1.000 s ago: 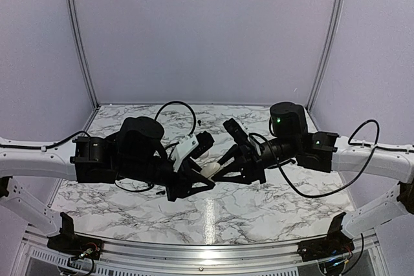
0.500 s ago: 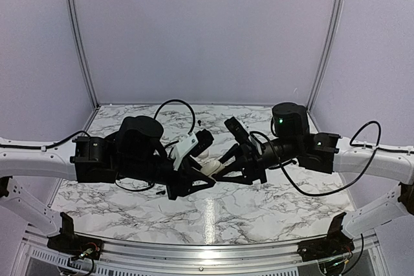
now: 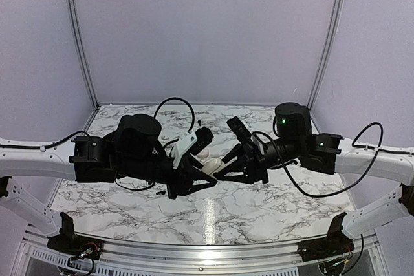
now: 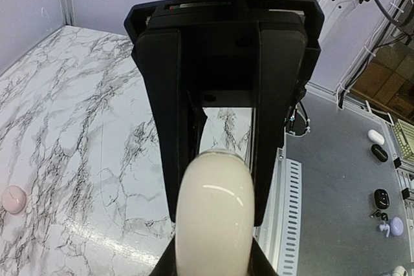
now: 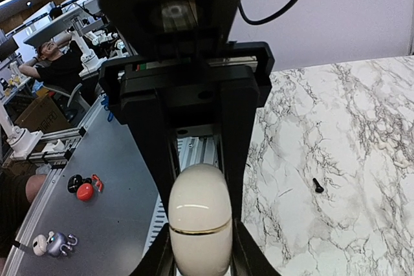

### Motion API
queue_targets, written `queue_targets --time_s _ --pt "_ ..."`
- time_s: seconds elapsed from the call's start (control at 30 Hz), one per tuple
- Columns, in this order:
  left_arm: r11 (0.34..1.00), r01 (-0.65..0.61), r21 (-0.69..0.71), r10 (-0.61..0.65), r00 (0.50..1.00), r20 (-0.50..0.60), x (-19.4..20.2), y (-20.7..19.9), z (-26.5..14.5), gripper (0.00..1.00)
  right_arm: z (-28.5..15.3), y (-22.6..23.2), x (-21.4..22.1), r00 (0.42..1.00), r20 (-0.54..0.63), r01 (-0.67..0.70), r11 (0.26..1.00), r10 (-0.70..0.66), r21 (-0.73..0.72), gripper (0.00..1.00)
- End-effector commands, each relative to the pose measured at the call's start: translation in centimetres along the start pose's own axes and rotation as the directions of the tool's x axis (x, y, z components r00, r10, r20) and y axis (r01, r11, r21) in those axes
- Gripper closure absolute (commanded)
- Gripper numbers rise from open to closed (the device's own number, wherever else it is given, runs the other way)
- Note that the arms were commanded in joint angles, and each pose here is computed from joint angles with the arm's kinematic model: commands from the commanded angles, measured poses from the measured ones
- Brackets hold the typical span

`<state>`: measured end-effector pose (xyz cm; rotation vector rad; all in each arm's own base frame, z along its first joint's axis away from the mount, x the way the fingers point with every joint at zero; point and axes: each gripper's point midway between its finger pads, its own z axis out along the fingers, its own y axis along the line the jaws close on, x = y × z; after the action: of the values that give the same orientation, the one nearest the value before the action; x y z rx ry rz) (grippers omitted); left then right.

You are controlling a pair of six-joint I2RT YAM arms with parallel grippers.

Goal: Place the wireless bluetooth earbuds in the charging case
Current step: Pass from the right arm to the left, then pass from the left arm to the right, then open the charging case at the center of the board.

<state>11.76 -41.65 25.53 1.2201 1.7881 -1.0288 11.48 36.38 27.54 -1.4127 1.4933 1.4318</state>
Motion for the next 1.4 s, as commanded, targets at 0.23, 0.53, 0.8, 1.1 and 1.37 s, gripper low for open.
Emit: queue_targets --time_s 0.23,0.53,0.8,1.1,1.37 --pt "1.0 0.006 0.024 -0.007 0.999 0.043 -1.1 -0.4 -0.4 0.89 -0.6 1.6 -1.7 0.998 0.045 0.051 0.998 -0.049 -0.032 0.79" --pt "0.999 0.013 -0.036 -0.01 0.998 0.068 -0.8 0.6 -1.9 0.33 -0.8 0.9 -1.7 0.997 0.05 0.051 0.999 -0.052 0.018 0.89" --pt "0.999 0.012 -0.038 -0.007 0.99 0.143 -2.6 0.5 -3.2 0.28 -0.6 0.0 -1.0 0.998 0.035 0.043 0.997 -0.045 0.058 0.94" --pt "0.995 0.013 -0.104 0.001 0.991 0.133 -2.8 1.8 -2.4 0.33 -0.5 0.3 -1.0 0.998 0.034 0.052 0.998 -0.054 0.035 0.96" --pt "0.987 0.03 -0.156 -0.006 0.988 0.156 -3.0 3.0 -3.2 0.38 -0.2 0.3 -0.3 0.999 0.018 0.049 0.999 -0.049 0.019 1.0"
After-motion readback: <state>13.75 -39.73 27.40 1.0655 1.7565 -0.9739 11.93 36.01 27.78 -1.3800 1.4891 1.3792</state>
